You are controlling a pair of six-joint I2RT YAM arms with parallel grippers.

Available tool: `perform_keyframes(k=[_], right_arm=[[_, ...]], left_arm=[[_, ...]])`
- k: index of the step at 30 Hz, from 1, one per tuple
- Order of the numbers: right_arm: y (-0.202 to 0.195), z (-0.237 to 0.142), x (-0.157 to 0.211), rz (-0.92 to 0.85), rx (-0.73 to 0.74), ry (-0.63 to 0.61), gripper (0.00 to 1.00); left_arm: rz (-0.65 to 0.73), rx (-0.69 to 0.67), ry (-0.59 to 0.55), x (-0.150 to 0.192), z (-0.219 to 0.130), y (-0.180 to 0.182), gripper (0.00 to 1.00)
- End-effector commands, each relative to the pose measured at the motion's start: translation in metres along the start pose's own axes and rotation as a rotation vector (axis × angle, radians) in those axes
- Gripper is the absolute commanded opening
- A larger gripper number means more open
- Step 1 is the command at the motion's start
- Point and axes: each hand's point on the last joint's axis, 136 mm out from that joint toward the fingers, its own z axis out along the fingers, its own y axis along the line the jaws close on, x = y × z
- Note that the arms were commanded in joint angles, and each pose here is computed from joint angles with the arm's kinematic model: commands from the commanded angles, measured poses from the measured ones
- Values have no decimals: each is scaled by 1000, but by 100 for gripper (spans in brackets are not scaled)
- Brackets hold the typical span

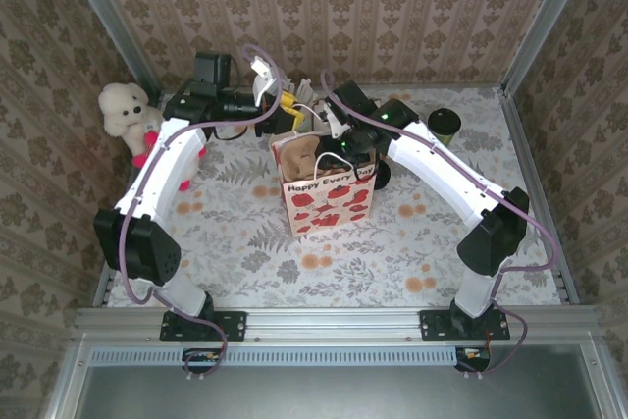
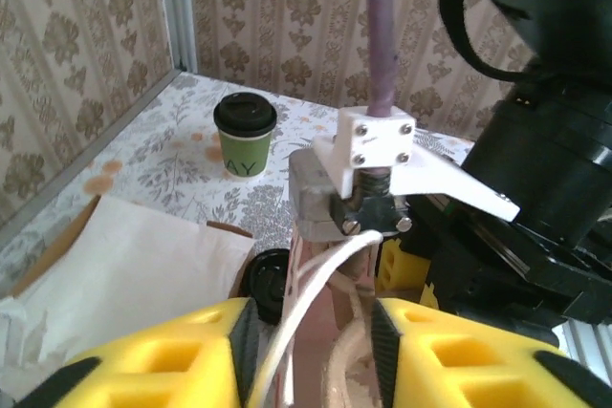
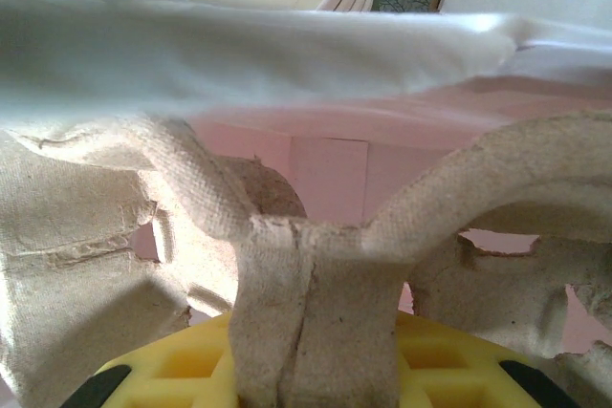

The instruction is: Pack the takeout coffee

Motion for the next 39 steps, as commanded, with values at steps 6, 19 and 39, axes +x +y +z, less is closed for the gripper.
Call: perform_keyframes(k=[6,19,39], right_arm=[[5,-13,-3,5,-2,-59,7],[-3,-14,8,-63,52,-37,7],[-8,32,28,-43,127,178,4]], left_arm=[[5,-26,-1,-5,2,11,9],[-453,-453,-40,-3,-10,82,3],[-606,-406,-84,-12,3,72,5]])
